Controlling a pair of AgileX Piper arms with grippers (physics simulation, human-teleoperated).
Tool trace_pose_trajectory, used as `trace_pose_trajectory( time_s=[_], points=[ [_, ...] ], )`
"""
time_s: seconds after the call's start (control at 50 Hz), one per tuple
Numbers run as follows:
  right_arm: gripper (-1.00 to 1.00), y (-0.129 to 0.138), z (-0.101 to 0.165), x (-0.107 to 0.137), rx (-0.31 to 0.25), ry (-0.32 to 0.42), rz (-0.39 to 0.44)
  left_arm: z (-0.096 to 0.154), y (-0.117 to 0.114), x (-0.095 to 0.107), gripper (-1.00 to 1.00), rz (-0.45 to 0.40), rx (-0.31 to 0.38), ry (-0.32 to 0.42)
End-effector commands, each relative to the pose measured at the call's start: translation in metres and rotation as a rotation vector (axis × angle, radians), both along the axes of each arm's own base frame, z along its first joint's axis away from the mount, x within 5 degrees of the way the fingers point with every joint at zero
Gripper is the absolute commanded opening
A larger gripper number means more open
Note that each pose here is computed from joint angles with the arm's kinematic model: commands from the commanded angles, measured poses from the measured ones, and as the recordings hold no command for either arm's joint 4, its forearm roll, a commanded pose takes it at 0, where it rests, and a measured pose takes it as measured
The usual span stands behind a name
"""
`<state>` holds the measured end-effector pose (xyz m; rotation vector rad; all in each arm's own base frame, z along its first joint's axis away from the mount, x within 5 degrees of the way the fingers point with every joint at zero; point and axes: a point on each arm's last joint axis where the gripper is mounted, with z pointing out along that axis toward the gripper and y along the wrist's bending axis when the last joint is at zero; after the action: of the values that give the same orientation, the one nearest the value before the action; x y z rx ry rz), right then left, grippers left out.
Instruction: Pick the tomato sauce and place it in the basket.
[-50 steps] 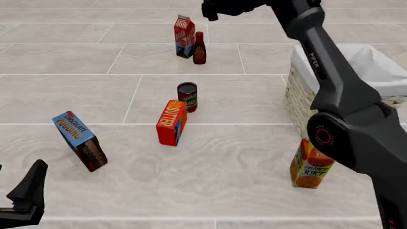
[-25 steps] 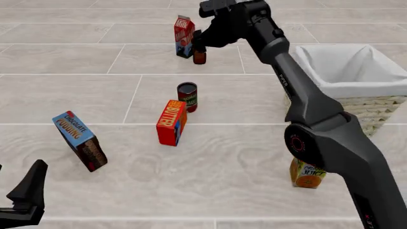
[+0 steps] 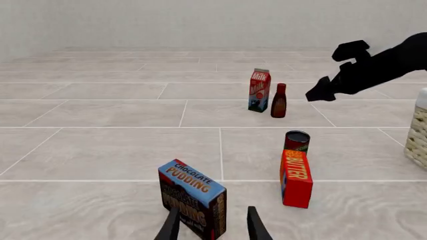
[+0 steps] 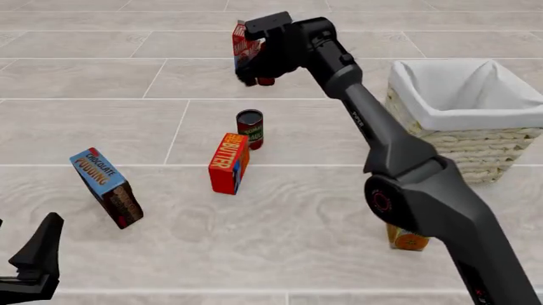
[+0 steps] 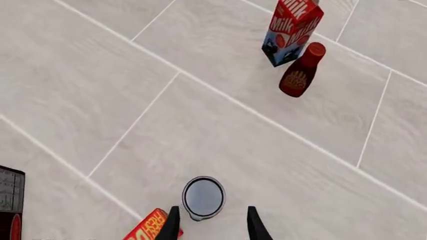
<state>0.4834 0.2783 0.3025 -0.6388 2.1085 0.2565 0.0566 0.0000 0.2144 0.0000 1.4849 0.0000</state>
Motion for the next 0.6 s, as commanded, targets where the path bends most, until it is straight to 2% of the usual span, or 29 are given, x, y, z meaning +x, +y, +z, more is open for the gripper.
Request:
trace_pose_trajectory(
  time_s=[0.02, 0.6],
  points=[
    [1.00, 0.011, -0.009, -0.003, -0.002, 0.012, 0.016, 0.000, 0.000, 0.000, 1.00, 0.000, 0.000, 0.000],
    [1.00, 0.014, -0.053, 0.011, -0.024, 0.071, -0.001, 0.000, 0.000, 0.000, 1.00, 0.000, 0.000, 0.000]
  ],
)
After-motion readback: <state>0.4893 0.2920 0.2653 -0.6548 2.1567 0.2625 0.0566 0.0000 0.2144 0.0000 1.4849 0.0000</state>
